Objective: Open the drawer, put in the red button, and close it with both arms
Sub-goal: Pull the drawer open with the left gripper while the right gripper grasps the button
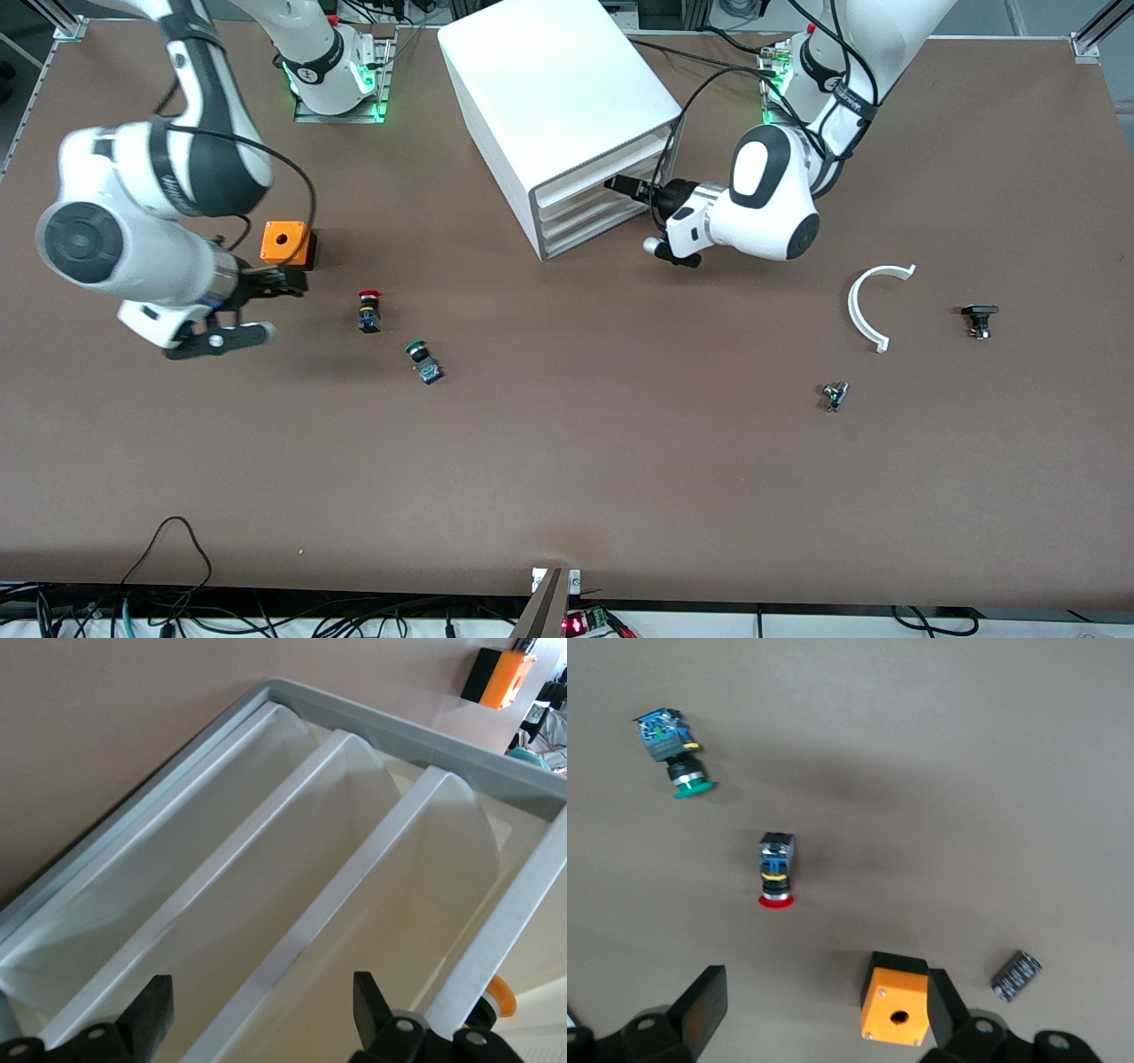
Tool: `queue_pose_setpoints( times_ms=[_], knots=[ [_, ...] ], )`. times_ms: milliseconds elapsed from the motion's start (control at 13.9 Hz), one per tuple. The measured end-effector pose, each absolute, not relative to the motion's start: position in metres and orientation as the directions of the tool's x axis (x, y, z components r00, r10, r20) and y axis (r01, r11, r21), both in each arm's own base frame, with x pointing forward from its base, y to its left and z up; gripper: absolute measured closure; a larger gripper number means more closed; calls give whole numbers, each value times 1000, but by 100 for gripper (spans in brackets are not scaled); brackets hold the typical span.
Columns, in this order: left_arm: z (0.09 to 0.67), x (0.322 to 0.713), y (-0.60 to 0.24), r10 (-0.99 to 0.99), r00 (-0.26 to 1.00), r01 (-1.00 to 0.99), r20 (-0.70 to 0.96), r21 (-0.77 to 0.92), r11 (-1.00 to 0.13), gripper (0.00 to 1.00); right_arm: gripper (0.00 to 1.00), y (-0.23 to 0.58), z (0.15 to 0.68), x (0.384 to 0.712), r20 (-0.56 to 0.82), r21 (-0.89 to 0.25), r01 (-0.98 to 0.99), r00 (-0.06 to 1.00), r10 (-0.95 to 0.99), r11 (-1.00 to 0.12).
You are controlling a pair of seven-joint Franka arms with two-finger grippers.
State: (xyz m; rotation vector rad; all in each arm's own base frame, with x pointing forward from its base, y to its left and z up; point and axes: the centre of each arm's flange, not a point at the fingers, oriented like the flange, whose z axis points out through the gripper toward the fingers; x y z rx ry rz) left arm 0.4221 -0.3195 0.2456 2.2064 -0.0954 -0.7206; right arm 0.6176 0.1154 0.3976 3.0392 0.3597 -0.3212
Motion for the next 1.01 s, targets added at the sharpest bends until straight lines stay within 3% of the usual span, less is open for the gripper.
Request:
queue_pose_setpoints(
  times_ms=[216, 287, 503, 575, 862, 1006],
  knots=[
    [238, 410, -322, -300, 823, 163, -483, 706, -689, 15, 0, 136, 374, 621, -209, 15, 254, 947, 246, -967],
    [236, 407, -322, -293, 823, 170, -487, 703, -690, 31, 0, 149, 356, 623, -207, -2, 261, 944, 256, -965],
    [230, 403, -320, -289, 821, 174, -492, 698, -695, 63, 0, 167, 314, 625, -194, -14, 277, 942, 274, -961],
    [230, 403, -320, -296, 824, 170, -483, 709, -685, 67, 0, 169, 300, 624, -184, -15, 269, 946, 267, -963],
    [229, 405, -317, -292, 828, 171, -479, 711, -682, 67, 0, 165, 248, 606, -130, -7, 221, 967, 220, -975],
    [233, 429, -297, -235, 876, 158, -421, 711, -685, 67, 0, 161, 227, 594, -112, -3, 175, 978, 174, -985]
  ],
)
